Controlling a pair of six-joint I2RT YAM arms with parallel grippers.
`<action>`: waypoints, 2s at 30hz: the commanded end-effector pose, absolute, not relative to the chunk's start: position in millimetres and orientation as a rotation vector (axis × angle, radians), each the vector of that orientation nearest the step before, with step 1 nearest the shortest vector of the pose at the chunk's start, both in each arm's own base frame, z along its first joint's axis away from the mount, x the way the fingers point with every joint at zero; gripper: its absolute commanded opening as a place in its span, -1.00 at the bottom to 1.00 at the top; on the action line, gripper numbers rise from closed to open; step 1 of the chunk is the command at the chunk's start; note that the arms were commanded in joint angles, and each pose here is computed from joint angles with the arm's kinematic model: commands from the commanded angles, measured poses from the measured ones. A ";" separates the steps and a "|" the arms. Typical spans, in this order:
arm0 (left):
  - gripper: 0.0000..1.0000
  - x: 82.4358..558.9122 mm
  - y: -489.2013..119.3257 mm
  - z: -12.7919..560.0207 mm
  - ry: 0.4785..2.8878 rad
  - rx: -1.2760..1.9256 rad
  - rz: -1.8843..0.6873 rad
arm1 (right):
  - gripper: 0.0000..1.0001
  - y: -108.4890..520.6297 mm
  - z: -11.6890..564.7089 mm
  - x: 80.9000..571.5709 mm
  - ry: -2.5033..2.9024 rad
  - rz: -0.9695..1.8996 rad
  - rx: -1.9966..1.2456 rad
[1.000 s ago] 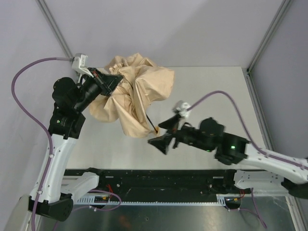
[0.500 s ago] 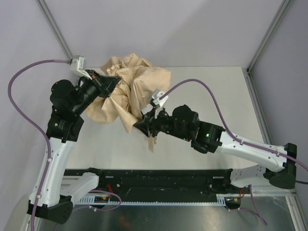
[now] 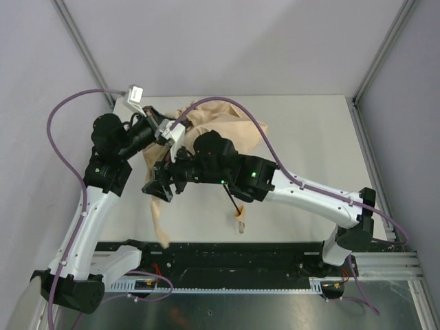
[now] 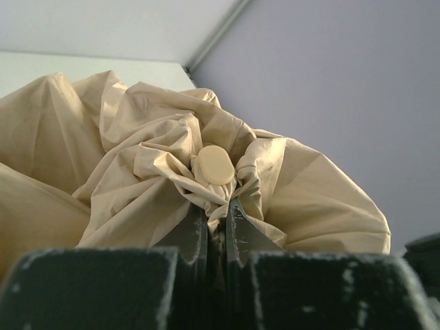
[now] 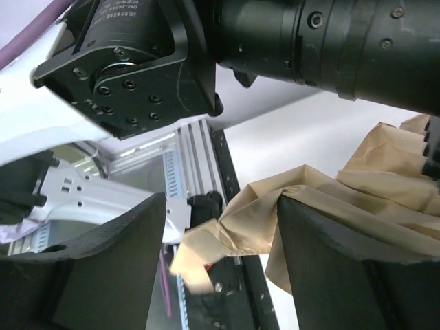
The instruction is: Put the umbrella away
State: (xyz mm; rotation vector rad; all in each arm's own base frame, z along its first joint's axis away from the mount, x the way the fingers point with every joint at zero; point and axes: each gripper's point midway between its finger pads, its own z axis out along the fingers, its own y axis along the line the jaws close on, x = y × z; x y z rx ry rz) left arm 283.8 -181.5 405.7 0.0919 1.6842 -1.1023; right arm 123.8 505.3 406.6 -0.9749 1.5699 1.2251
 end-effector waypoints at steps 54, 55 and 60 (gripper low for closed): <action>-1.00 238.2 -223.3 421.1 1.591 0.282 -1.548 | 0.99 314.9 435.3 161.7 1.599 0.789 -0.614; -1.00 233.2 -223.7 422.3 1.586 0.304 -1.553 | 0.99 313.5 435.3 169.8 1.600 0.809 -0.611; -1.00 212.3 -228.9 425.1 1.576 0.389 -1.591 | 0.99 327.0 434.5 179.1 1.535 0.936 -0.733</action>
